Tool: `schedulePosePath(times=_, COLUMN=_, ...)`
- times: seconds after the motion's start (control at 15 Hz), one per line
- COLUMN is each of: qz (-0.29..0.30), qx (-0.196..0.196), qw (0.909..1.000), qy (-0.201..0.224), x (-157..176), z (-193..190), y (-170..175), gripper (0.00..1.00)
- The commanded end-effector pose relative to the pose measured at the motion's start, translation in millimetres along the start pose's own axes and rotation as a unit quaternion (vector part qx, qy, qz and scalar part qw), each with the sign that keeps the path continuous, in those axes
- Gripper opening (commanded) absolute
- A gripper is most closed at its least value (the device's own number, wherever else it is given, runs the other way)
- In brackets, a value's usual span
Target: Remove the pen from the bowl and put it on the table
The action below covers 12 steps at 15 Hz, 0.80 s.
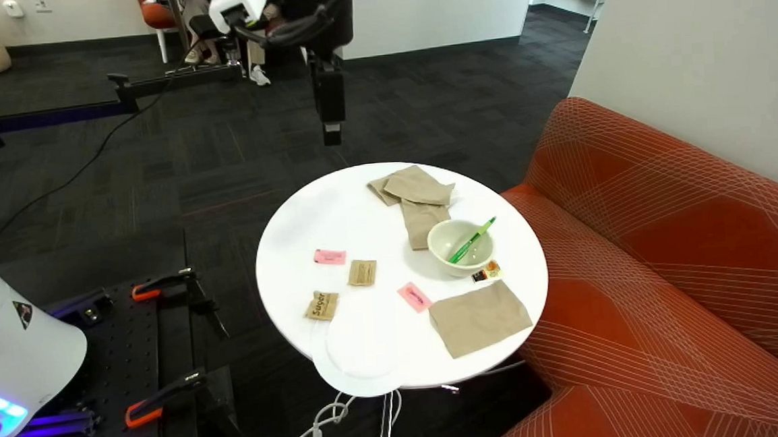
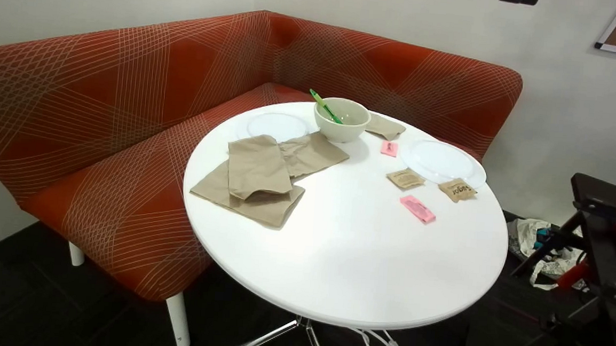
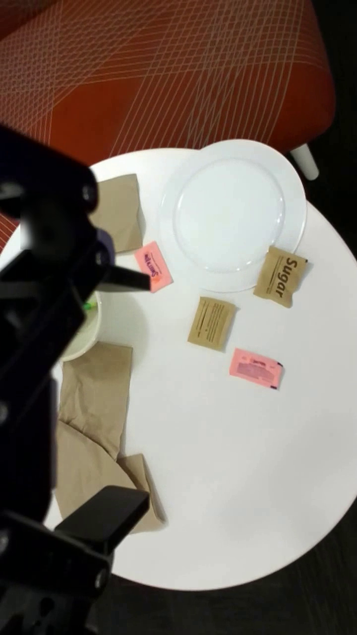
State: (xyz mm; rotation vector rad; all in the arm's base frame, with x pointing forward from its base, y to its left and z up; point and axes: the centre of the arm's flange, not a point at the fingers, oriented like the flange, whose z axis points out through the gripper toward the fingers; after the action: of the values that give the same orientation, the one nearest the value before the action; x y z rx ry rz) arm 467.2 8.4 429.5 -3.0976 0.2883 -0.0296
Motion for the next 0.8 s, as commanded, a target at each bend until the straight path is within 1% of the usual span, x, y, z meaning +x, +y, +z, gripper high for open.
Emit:
schedulePosePath(times=0.0, qz=-0.038, qx=-0.018, qw=0.9991, qy=0.003, x=34.2, z=16.9, y=13.8, gripper=1.00)
schedulePosePath(times=0.07, qz=-0.038, qx=-0.019, qw=0.9991, qy=0.002, x=38.9, z=21.5, y=17.0, gripper=1.00)
schedulePosePath(times=0.13, qz=-0.025, qx=-0.014, qw=0.9996, qy=-0.002, x=18.5, z=17.3, y=11.7, gripper=1.00)
schedulePosePath(times=0.33, qz=-0.028, qx=-0.014, qw=0.9995, qy=-0.007, x=29.1, z=26.3, y=16.2, gripper=1.00)
schedulePosePath(times=0.6, qz=-0.028, qx=-0.014, qw=0.9995, qy=-0.006, x=30.9, z=25.2, y=15.7, gripper=1.00)
schedulePosePath(times=0.73, qz=-0.021, qx=-0.008, qw=0.9996, qy=0.015, x=30.7, z=32.7, y=15.0, gripper=1.00)
